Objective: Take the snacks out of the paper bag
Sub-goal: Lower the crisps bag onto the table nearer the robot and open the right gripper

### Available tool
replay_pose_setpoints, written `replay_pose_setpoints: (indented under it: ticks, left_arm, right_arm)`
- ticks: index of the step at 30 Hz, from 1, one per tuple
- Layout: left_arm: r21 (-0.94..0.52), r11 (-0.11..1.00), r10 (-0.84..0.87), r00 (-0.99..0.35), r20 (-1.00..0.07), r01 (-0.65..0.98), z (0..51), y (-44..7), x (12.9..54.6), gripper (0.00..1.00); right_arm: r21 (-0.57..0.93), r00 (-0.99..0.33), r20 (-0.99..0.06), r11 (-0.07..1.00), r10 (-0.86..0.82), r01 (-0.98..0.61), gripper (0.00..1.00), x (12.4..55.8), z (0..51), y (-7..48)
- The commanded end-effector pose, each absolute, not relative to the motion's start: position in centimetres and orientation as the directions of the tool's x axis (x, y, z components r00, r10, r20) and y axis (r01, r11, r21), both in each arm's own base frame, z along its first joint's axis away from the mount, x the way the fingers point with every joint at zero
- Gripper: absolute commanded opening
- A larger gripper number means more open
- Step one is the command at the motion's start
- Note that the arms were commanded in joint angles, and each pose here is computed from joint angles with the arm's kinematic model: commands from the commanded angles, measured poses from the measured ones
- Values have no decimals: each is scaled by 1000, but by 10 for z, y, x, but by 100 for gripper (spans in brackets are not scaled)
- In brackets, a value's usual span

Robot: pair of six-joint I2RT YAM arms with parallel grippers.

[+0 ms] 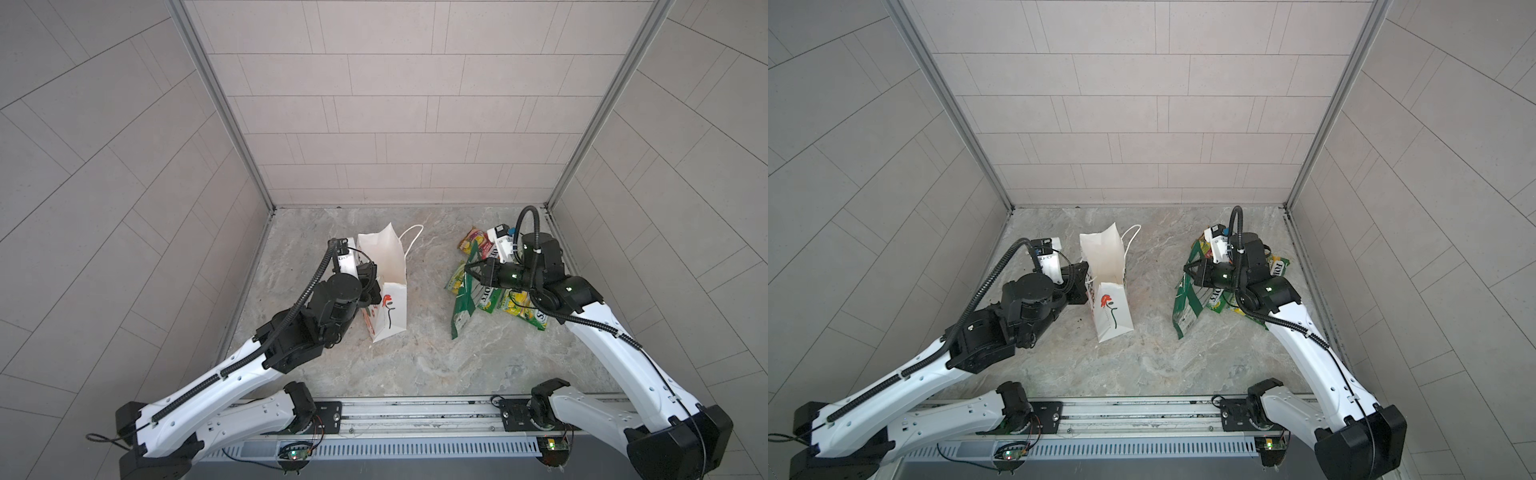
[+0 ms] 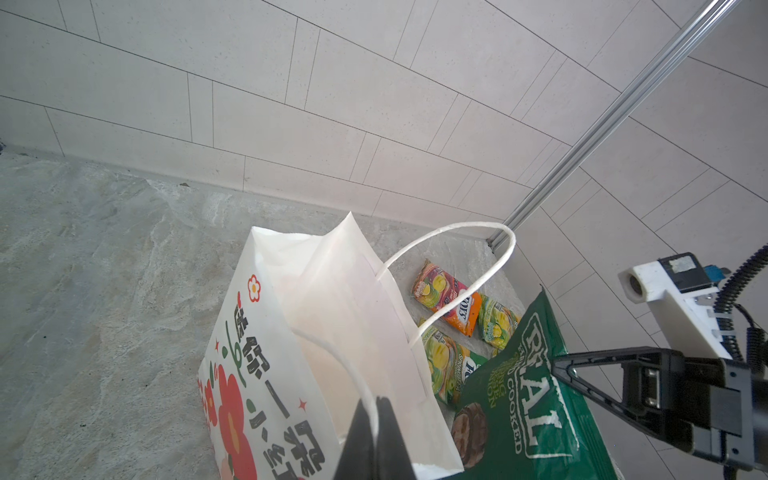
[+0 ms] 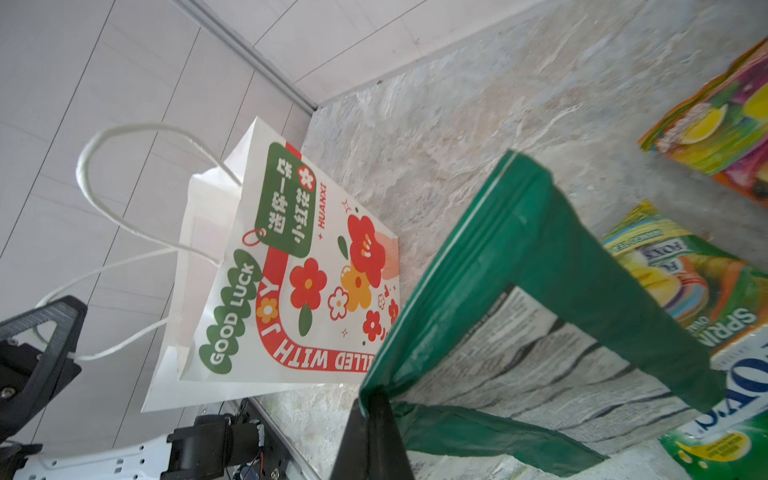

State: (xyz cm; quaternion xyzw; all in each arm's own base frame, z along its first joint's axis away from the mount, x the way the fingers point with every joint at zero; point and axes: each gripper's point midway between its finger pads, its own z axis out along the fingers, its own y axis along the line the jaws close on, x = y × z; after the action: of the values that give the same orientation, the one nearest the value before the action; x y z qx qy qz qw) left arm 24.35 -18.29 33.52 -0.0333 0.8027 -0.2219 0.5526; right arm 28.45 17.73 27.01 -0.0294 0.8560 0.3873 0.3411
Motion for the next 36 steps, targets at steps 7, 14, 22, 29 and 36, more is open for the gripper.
replay_pose_setpoints:
  ticks: [7, 14, 22, 29, 36]
  left_arm:
    - [-385, 904, -299, -367, -881, 188, 337, -177, 244, 0]
    - [-387, 902, -297, -374, -879, 192, 335, -180, 244, 0]
    - [-388, 901, -297, -374, -878, 196, 335, -181, 245, 0]
    - [-389, 899, -297, -372, -879, 202, 337, -181, 244, 0]
    - [-390, 898, -298, -371, -880, 203, 336, -180, 243, 0]
  right_arm:
    - [634, -707, -685, 621, 175, -460, 0, 277, 293, 220]
    - [674, -743, -645, 591, 177, -443, 0, 272, 270, 227]
    - [612, -800, -590, 706, 108, -356, 0, 251, 208, 203]
    - [507, -831, -551, 821, 76, -261, 0, 229, 166, 169]
    - [514, -850, -515, 834, 113, -201, 0, 212, 151, 156]
